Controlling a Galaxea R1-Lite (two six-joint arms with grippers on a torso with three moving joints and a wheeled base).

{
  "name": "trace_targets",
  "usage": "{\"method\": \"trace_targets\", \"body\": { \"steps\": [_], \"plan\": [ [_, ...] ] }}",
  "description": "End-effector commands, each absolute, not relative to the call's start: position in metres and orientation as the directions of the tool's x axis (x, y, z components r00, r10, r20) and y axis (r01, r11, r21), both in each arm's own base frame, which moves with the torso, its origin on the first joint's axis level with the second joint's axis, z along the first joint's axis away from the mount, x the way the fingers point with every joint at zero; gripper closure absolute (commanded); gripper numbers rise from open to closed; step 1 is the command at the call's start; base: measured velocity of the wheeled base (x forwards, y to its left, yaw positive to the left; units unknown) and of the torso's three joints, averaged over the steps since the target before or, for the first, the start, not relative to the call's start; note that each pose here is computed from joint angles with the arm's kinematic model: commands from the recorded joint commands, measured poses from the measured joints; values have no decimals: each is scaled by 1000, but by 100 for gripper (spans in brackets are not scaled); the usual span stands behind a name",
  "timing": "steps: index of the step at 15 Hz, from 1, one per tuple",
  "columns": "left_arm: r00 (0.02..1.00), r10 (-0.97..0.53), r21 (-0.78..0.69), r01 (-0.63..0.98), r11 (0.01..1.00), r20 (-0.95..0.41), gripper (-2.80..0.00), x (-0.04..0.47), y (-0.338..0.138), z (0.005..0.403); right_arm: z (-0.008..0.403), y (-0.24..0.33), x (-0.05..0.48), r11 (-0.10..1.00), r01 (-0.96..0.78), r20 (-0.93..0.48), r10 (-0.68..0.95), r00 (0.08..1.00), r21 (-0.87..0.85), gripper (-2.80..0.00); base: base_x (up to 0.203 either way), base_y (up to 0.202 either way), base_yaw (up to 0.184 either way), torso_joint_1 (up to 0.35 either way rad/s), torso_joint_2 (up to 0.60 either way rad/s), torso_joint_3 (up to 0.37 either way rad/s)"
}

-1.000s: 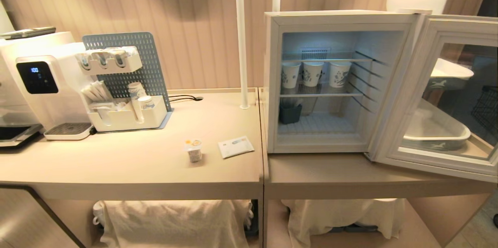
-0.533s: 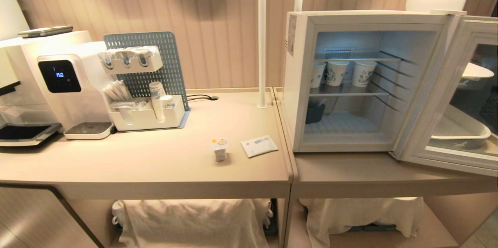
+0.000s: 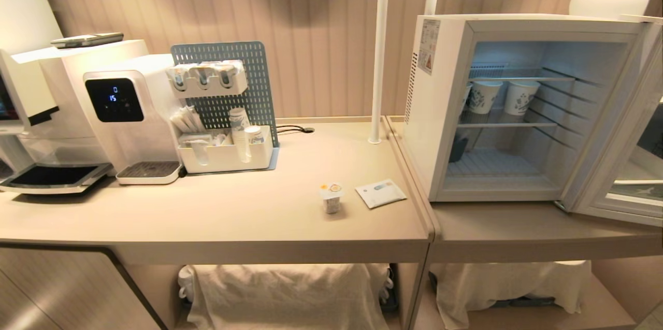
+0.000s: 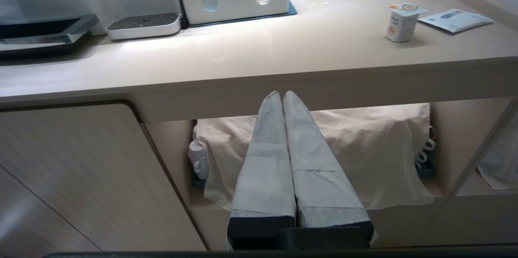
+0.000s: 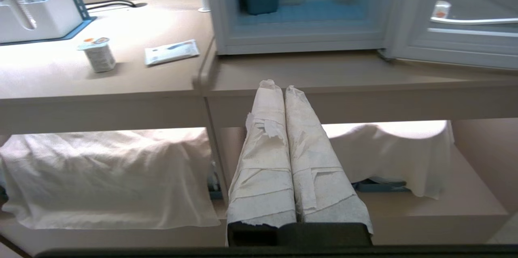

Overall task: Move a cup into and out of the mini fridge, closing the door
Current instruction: Put the yoghurt in the freezer

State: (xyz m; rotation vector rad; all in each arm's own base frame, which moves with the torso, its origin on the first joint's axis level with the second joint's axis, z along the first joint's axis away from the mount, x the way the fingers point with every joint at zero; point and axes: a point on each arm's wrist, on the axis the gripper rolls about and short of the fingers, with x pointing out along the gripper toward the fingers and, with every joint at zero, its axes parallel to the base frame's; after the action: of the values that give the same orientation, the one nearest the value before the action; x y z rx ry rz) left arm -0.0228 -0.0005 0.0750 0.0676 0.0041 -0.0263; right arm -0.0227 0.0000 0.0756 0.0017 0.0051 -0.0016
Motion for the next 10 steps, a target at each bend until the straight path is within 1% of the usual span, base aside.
{"method": "trace_targets", "body": {
  "steps": [1, 10],
  "plan": [
    [1000, -26, 67, 27, 997, -5, 0, -23, 0, 75, 76, 0, -23, 1000, 2, -6, -2, 1000, 2, 0, 0, 191, -1, 0, 5, -2],
    [1000, -26, 66, 26, 997, -4, 0, -23, 0, 75, 75, 0, -22, 1000, 2, -8, -2, 1000, 2, 0, 0, 193, -1, 4, 0, 2]
  ]
}}
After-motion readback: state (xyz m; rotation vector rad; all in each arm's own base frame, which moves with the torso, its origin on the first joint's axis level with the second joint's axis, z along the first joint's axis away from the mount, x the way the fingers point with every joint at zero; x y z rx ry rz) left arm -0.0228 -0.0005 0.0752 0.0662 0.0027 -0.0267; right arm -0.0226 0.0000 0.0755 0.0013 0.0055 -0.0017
